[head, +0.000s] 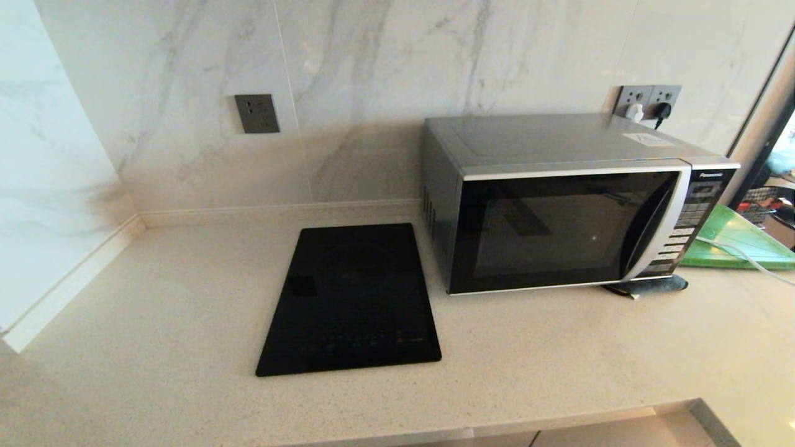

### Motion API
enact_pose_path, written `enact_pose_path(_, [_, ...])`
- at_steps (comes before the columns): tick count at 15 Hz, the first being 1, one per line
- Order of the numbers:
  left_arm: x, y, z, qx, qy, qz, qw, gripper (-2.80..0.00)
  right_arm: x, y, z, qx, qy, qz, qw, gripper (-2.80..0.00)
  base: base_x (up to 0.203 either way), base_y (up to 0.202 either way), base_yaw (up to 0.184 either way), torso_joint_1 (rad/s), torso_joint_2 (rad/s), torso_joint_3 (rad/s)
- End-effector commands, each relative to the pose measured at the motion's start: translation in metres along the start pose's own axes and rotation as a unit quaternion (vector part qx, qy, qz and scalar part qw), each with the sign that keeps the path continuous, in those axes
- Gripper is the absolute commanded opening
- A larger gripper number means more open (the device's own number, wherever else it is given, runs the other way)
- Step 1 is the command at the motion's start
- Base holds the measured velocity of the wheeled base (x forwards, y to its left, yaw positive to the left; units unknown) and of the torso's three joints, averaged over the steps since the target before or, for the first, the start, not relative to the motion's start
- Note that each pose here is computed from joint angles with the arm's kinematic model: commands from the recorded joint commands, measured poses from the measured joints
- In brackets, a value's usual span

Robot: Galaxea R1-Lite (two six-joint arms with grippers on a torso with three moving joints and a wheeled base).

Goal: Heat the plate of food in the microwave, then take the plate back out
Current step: Open the microwave oven

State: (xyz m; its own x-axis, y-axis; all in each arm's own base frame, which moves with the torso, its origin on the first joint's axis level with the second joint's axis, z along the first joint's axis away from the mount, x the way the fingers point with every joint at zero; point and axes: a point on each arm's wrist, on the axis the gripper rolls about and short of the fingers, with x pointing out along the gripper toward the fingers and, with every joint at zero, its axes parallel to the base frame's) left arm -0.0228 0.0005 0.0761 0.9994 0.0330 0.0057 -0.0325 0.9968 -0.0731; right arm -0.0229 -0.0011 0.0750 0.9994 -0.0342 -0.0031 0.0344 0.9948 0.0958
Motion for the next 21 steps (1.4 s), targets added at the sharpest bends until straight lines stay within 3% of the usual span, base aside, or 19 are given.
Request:
enact_pose_path(1, [0.0001, 0.0, 0.0001, 0.0, 0.001, 0.0, 1.0, -2.8, 0.0002, -0.0001, -0.0004, 0.0, 0.002, 0.0, 1.0, -2.8, 0.0, 0.0, 0.0, 0.0, 0.0, 0.0])
enact_pose_path(21, [0.0001, 0.0, 0.0001, 0.0, 0.001, 0.0, 1.0, -2.8, 0.0002, -0.0001, -0.0004, 0.0, 0.002, 0.0, 1.0, -2.8, 0.0, 0.0, 0.0, 0.0, 0.0, 0.0])
